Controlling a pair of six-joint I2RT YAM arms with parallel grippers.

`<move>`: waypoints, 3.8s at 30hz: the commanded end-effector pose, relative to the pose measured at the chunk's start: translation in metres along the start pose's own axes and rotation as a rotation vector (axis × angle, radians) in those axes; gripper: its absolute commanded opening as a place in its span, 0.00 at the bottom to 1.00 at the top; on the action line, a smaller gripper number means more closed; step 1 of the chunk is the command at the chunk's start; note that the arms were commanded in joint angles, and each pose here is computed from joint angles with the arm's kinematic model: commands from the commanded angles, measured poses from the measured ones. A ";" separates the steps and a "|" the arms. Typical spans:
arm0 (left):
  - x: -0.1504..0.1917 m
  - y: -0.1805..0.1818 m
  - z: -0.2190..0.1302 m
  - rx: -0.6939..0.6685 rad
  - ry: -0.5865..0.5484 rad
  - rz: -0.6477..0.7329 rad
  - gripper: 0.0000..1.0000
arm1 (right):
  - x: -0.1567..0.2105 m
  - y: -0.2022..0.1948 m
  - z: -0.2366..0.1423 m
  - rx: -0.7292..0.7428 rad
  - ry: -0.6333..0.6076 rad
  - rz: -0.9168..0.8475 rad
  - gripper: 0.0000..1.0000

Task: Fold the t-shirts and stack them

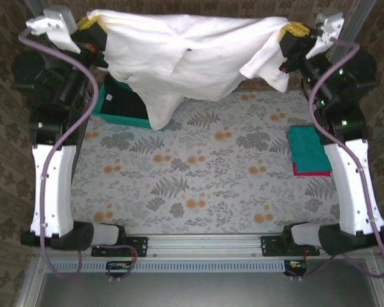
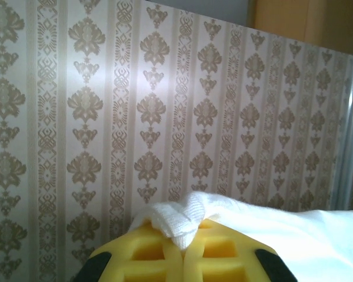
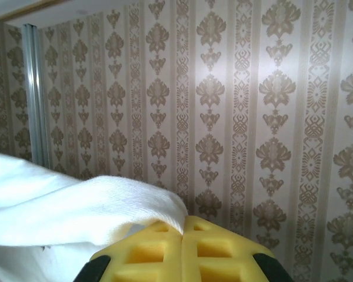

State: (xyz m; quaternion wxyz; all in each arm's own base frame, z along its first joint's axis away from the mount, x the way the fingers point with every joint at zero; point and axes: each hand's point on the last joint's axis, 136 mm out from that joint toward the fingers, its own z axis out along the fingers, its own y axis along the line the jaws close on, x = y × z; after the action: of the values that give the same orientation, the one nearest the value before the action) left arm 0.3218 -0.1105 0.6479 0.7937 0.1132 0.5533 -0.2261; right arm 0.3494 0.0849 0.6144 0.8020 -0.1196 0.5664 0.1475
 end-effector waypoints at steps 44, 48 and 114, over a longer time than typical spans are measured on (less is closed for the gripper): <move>0.446 0.026 -0.295 -0.507 0.931 -0.599 0.07 | 0.462 0.067 -0.274 0.273 1.185 0.861 0.20; 0.426 0.033 -0.286 -0.524 0.840 -0.574 0.65 | 0.432 0.053 -0.251 0.239 1.056 0.735 0.70; 0.582 -0.051 0.033 -0.085 1.032 -0.389 0.91 | 0.529 -0.137 -0.110 0.588 1.103 0.866 0.78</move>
State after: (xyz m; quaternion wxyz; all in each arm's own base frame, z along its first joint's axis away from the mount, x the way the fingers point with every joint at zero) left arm 0.4723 -0.3181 0.1027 0.3439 0.0558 0.8927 -0.2859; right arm 0.4705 -0.0423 0.0479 0.2372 0.3082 0.9009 0.1930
